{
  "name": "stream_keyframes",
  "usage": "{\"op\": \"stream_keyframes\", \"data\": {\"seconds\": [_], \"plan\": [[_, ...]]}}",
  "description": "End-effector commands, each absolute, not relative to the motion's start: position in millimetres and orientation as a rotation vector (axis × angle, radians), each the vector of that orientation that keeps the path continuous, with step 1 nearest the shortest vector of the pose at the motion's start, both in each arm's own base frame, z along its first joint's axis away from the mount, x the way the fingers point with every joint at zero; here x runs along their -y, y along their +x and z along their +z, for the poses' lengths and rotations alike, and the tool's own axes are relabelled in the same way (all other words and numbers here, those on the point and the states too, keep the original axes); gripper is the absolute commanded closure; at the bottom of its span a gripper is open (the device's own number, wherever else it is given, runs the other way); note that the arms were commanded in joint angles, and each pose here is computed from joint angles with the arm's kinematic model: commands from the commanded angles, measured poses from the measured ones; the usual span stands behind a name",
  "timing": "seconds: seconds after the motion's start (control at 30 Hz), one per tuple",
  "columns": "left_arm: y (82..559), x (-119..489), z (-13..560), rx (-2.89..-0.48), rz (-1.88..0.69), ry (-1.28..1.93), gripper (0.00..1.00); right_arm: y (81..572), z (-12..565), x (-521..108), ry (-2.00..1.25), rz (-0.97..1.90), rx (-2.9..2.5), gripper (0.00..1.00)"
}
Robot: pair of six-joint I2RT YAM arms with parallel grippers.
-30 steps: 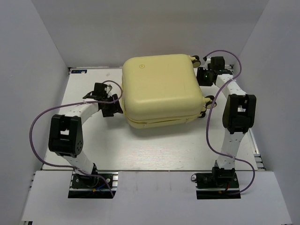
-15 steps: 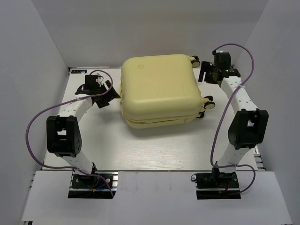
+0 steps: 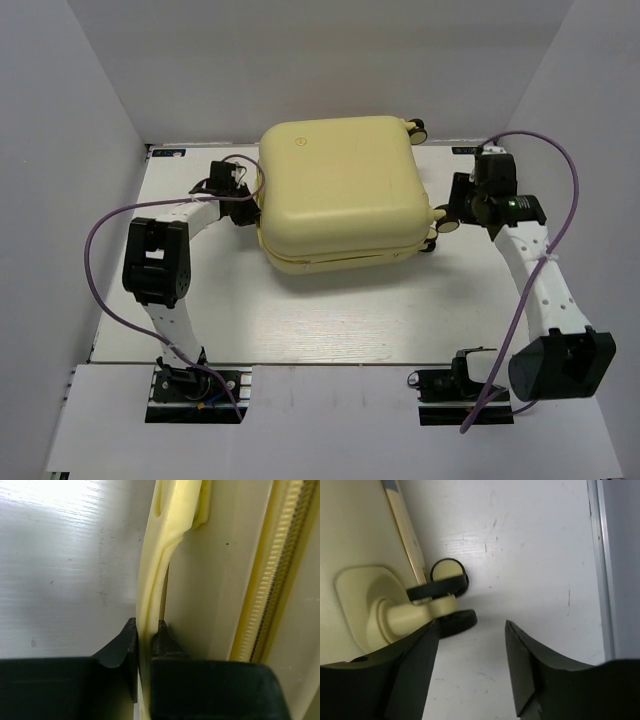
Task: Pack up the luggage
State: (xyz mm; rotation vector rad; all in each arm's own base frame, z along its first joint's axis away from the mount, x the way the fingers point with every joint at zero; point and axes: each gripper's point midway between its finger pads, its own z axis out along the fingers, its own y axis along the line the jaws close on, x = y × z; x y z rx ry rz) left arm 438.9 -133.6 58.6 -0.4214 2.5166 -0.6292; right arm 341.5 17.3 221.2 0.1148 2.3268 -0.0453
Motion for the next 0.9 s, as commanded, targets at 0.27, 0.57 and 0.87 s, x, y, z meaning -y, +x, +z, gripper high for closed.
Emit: {"op": "stream_keyframes", "data": {"seconds": [0.27,0.57,0.87], "plan": [[390,132,22,-2.668,-0.526,-0.446,1.0,277,154,-47,0.003,0.137,-2.547,0.62],[382,132,21,-2.684,-0.529,-0.417,1.0,374,186,-83,-0.099,0.225,-2.229,0.74],[384,132,23,-2.679,-0.536,-0.41,1.0,409,208,-108,-0.222,0.253,-2.148,0.78]]}}
